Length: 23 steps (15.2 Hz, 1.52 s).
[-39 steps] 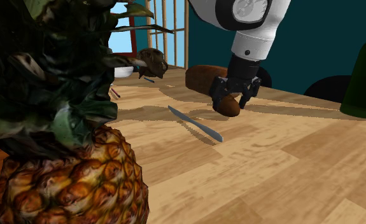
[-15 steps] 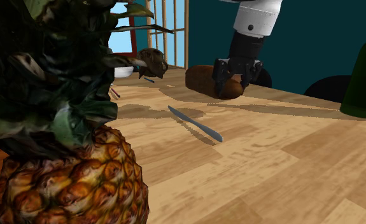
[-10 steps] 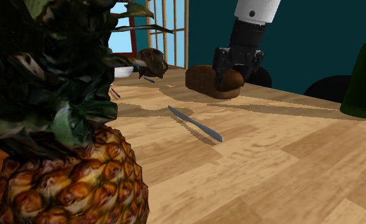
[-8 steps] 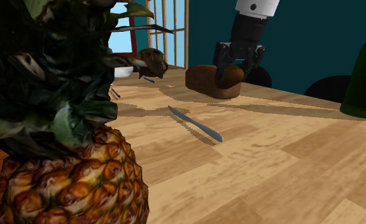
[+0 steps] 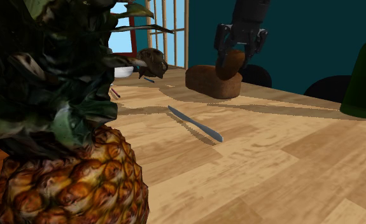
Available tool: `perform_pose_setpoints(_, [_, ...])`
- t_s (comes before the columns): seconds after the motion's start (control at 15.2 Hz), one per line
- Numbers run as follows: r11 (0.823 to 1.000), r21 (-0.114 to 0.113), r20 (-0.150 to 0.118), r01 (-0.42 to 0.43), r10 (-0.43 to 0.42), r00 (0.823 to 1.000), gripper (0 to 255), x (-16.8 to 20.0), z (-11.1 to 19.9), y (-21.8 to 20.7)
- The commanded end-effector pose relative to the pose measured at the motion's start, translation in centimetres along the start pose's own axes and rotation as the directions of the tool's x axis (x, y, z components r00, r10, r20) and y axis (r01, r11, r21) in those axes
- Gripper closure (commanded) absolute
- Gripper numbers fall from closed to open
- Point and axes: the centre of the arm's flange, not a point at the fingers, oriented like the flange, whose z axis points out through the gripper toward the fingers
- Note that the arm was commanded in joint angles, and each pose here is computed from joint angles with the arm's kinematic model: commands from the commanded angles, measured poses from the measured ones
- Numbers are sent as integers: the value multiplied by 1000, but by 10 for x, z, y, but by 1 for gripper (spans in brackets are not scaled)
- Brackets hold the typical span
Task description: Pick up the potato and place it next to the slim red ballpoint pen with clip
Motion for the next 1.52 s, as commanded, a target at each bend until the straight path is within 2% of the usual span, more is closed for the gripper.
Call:
perform_pose_setpoints(0.0, [1000,1,0,0,0,1000,255,2,-8,-1])
perform_pose_setpoints(1.45, [1000,1,0,0,0,1000,255,188,57,-215])
